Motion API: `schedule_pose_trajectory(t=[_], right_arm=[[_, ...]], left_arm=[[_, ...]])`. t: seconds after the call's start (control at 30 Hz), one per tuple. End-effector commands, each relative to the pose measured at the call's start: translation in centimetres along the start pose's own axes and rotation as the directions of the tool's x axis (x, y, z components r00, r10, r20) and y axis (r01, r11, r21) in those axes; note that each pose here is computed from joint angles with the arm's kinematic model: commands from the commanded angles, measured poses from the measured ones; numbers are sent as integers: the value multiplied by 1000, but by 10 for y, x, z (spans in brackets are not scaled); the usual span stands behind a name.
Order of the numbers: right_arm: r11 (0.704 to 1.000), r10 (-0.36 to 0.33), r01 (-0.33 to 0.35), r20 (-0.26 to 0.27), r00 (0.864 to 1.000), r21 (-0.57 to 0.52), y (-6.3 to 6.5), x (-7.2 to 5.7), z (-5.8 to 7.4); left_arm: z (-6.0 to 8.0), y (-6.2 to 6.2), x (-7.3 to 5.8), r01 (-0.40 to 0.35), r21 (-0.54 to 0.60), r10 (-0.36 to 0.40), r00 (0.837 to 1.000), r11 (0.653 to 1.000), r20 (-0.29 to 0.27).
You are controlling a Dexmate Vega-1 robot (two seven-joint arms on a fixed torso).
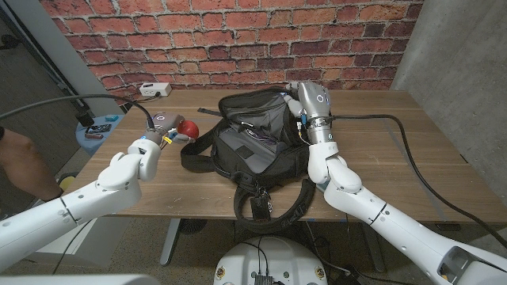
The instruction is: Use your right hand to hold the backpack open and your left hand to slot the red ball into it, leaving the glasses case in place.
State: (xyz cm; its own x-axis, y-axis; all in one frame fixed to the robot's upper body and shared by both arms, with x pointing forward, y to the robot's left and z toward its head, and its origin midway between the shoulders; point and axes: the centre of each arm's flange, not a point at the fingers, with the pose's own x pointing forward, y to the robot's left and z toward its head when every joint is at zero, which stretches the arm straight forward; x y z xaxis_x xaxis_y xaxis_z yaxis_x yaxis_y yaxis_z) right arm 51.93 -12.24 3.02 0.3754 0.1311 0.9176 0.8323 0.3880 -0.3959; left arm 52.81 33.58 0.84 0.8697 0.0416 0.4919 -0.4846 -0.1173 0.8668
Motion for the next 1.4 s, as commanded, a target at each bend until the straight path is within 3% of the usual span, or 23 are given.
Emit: schedule_pose_trajectory(t=[0.03,0.33,0.63,0.97,1.4], right_arm=[[1000,-11,10,-10,1000,-20,0,9,-7],[1000,-5,5,-10,1000,-22,3,16,-12],[1000,-3,3,-22,1000,-18,5,17,-18],[1000,-14,13,-36,999,-23,2,17,-23],[999,-34,33,-43,999,-13,0,21,-21]], left_arm=[[5,17,-23,-14,7,14,1000,1000,1],[11,35,-34,-55,18,55,998,998,16],[22,45,-35,-76,-8,76,996,997,42],[40,48,-29,-94,-42,97,992,995,81],[61,52,-22,-93,-92,106,984,991,145]])
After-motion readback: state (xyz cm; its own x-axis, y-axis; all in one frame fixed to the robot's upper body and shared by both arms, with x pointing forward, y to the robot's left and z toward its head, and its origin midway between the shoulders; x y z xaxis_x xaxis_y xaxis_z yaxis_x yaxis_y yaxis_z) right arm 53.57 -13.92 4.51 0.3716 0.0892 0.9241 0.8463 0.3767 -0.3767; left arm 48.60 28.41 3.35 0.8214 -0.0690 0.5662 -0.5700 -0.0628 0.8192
